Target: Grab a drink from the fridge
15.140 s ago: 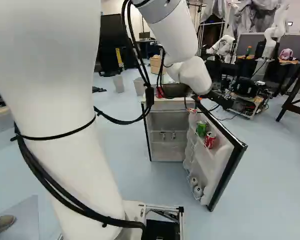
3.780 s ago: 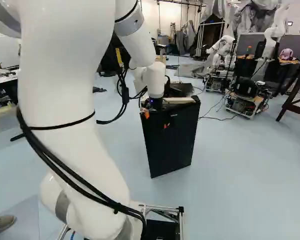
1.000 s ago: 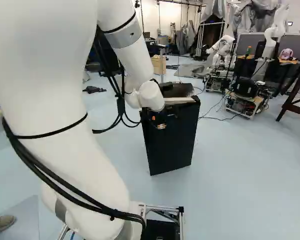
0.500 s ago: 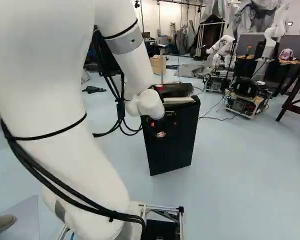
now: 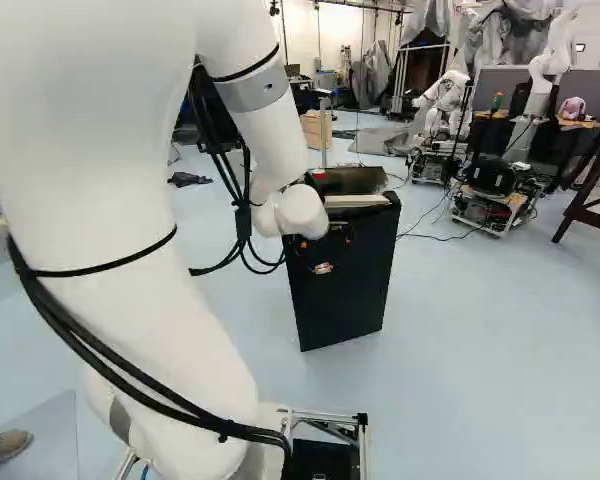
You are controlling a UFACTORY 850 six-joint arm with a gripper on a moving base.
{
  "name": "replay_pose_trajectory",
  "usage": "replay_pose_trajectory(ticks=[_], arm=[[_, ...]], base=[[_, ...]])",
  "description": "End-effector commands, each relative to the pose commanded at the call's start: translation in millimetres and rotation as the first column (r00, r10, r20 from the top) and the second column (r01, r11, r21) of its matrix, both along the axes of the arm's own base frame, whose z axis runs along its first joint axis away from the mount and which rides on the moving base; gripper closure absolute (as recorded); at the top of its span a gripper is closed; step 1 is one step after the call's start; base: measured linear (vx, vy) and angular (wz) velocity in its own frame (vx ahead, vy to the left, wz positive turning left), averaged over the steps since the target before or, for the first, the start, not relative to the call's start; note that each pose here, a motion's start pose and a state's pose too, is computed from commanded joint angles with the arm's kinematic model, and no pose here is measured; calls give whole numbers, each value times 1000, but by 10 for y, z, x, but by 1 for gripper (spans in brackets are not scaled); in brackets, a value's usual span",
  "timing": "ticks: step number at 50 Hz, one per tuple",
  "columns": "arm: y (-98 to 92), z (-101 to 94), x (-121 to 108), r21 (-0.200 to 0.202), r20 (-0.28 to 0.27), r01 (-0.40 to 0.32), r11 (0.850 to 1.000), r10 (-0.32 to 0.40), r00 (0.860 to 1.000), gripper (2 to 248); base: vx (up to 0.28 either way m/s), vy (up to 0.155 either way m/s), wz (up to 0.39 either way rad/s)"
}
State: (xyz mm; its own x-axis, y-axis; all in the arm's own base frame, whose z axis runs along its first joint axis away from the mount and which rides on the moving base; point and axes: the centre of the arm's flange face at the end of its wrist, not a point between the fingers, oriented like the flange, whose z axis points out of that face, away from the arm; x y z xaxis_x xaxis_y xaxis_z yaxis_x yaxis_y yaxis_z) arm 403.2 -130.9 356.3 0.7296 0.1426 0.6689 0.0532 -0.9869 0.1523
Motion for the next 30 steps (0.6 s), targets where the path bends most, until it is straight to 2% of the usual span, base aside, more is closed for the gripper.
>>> replay_pose_trajectory(ticks=[30], arm=[[-11, -1, 154, -2, 7, -11, 1000, 11, 1000, 3]], base=[[0, 0, 0]])
